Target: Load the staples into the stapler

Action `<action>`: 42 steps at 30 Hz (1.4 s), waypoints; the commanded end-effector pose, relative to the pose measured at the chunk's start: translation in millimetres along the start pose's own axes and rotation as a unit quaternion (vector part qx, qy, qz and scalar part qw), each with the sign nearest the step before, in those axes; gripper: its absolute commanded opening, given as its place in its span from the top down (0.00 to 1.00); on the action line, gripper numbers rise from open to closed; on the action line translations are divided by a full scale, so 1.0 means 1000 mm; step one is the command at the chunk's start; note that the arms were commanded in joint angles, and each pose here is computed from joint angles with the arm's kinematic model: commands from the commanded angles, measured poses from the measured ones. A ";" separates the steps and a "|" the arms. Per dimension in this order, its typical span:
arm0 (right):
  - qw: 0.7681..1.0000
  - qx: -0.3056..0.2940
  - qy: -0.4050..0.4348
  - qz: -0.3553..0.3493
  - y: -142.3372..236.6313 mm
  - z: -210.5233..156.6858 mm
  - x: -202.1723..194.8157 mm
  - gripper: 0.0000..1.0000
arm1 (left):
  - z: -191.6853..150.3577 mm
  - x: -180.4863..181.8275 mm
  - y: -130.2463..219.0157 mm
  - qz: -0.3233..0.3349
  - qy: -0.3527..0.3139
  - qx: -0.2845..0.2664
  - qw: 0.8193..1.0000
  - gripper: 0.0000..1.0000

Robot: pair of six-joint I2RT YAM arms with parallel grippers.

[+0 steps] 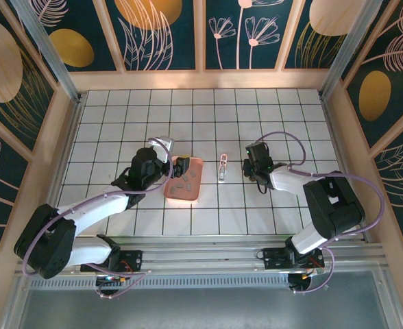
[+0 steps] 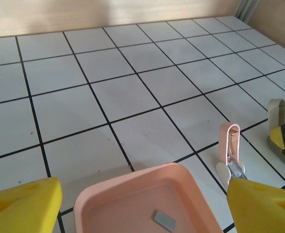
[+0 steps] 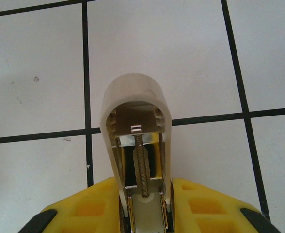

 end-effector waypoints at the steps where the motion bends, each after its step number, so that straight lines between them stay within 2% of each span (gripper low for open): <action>1: 1.000 -0.021 -0.010 -0.001 0.000 0.014 0.000 0.71 | 0.006 0.002 -0.002 0.014 0.008 0.000 1.000 0.12; 5: 1.000 -0.026 -0.018 0.003 0.006 0.017 0.001 0.56 | 0.006 0.004 -0.001 0.022 0.026 0.003 0.999 0.12; 9: 0.999 -0.043 -0.022 0.008 0.025 0.031 0.001 0.49 | 0.005 0.010 0.001 0.047 0.061 0.015 0.997 0.11; 12: 0.997 -0.064 -0.033 0.032 0.049 0.045 0.007 0.47 | -0.002 0.015 0.005 0.067 0.086 0.035 0.993 0.10; 16: 0.988 -0.093 -0.052 0.114 0.079 0.051 0.032 0.48 | -0.025 0.027 0.011 0.102 0.138 0.073 0.983 0.08; 20: 0.978 -0.089 -0.072 0.175 0.091 0.044 0.055 0.48 | -0.055 0.041 0.014 0.150 0.213 0.112 0.959 0.10; 23: 0.978 -0.073 -0.065 0.186 0.092 0.039 0.069 0.48 | -0.077 0.042 0.011 0.160 0.253 0.145 0.943 0.12; 29: 0.977 -0.060 -0.049 0.201 0.088 0.036 0.084 0.48 | -0.102 0.032 0.005 0.128 0.283 0.194 0.931 0.18; 38: 0.976 -0.065 -0.049 0.204 0.087 0.038 0.087 0.48 | -0.106 0.003 0.002 0.020 0.318 0.209 0.925 0.21; 42: 0.977 -0.059 -0.037 0.202 0.090 0.039 0.089 0.48 | -0.108 -0.002 0.001 0.006 0.320 0.216 0.922 0.22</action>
Point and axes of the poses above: each hand's point on the last joint's axis, 136 mm out from that joint toward the fingers, its own y axis back along the fingers, its own x axis along the line the jaws close on, z = x × y, the point moved 3 cm from there along y, back along the fingers, and after that the axes turned 6 degrees about y, right-handed, at the moved point
